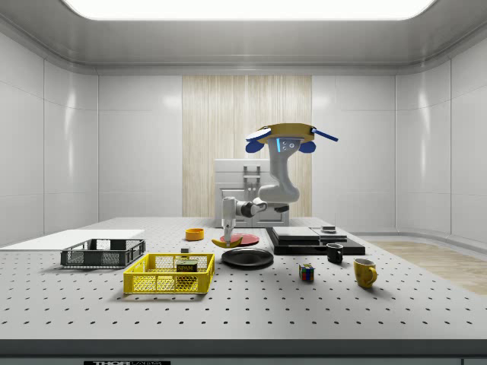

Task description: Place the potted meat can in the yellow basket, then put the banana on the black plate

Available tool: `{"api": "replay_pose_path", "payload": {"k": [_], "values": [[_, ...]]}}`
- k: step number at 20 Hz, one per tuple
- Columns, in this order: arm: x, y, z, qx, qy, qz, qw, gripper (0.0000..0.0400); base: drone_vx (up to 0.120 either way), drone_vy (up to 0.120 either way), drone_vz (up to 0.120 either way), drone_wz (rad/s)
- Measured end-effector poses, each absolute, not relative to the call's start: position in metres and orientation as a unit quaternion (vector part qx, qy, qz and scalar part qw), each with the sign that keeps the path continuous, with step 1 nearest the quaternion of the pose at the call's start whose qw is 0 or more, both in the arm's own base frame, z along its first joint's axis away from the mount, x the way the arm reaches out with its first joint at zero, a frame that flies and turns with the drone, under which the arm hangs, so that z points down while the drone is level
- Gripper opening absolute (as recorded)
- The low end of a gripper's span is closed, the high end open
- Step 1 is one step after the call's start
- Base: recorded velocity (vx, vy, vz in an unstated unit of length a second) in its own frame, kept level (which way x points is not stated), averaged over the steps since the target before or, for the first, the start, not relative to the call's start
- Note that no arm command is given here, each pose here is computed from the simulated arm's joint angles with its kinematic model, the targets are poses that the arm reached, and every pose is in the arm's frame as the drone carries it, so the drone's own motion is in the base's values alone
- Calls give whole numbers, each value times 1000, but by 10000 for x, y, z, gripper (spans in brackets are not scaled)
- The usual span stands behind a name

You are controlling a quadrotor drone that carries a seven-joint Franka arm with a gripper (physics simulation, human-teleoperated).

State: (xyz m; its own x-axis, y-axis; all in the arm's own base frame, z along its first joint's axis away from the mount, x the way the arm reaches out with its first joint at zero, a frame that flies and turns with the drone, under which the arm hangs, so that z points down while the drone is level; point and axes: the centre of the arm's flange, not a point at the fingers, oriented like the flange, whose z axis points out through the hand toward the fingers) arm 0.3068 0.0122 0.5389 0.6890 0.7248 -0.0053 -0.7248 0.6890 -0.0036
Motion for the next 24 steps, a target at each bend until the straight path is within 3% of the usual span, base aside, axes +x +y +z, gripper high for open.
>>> {"api": "replay_pose_path", "payload": {"k": [10,24], "values": [[3068,122,5389,-3,2,394,919,197,-120,0,0,0],[3069,124,5737,-3,2,395,919,197,-3,0,0,0]]}}
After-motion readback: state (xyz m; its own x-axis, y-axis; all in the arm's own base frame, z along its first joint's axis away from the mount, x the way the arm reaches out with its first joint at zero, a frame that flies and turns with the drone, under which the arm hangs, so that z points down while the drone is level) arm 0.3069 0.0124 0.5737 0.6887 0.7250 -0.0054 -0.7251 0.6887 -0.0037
